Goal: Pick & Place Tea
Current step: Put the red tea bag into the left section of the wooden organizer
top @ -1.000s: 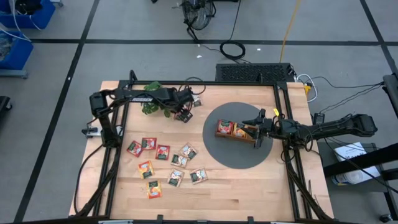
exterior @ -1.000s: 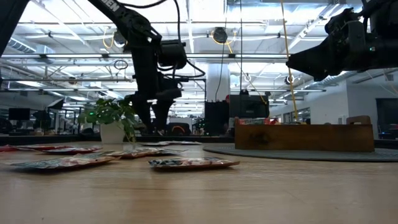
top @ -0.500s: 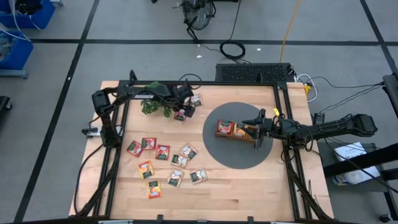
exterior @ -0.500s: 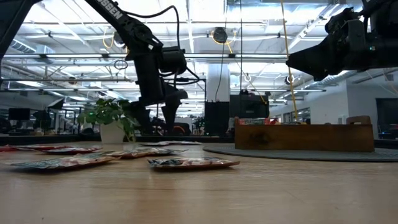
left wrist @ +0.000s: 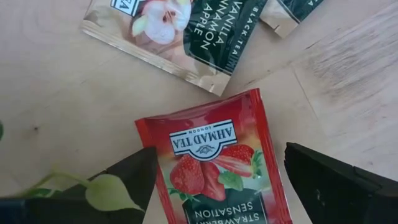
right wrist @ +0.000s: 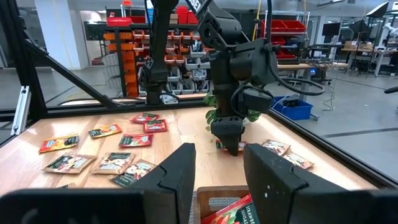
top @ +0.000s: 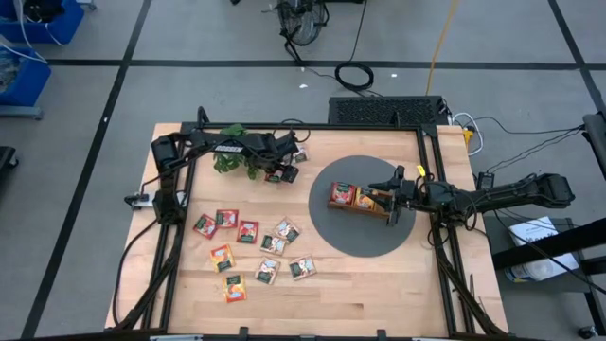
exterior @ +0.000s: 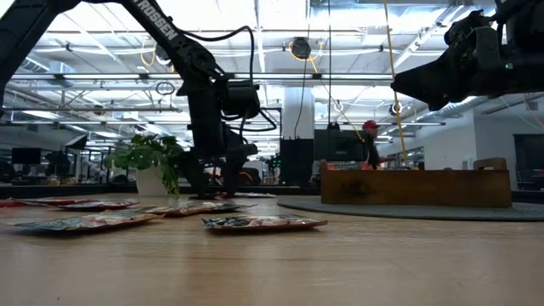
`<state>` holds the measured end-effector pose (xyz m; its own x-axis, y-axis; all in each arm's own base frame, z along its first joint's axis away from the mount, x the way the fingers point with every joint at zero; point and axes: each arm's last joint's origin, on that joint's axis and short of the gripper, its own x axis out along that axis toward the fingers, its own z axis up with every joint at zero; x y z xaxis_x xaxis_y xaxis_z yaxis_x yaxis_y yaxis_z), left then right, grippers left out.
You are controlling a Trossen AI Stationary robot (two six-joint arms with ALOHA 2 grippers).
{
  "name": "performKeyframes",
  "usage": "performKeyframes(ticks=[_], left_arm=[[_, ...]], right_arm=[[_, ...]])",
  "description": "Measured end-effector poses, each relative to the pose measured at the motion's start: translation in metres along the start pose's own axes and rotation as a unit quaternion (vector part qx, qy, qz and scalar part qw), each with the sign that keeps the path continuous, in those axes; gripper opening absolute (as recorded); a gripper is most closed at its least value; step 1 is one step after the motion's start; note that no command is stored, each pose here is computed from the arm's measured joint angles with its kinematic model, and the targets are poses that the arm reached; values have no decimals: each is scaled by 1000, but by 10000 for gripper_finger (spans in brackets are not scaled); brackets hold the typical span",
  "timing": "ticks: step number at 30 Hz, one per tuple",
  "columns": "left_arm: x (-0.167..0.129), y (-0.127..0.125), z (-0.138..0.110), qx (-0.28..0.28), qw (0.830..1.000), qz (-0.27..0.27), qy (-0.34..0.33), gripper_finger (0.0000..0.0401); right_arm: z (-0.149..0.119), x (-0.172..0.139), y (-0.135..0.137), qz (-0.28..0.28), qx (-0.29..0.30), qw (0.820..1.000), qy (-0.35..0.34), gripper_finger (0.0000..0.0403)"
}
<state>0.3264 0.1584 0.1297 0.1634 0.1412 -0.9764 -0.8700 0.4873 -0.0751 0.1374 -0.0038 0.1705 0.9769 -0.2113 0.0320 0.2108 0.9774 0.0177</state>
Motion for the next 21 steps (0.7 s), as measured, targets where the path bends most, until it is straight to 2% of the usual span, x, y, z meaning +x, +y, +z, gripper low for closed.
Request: performKeyframes(ticks=[7, 14, 21], left_arm=[[-1, 6, -5, -12, 999, 42, 19, 349], [0, 6, -6, -10, 999, 41, 19, 345], [0, 6, -6, -12, 999, 40, 21, 293]], right_arm=[[0, 0, 0, 0, -2, 1000, 0, 123], [0, 0, 0, 0, -2, 1000, 0, 123], [0, 0, 0, 0, 0, 1000, 0, 123]])
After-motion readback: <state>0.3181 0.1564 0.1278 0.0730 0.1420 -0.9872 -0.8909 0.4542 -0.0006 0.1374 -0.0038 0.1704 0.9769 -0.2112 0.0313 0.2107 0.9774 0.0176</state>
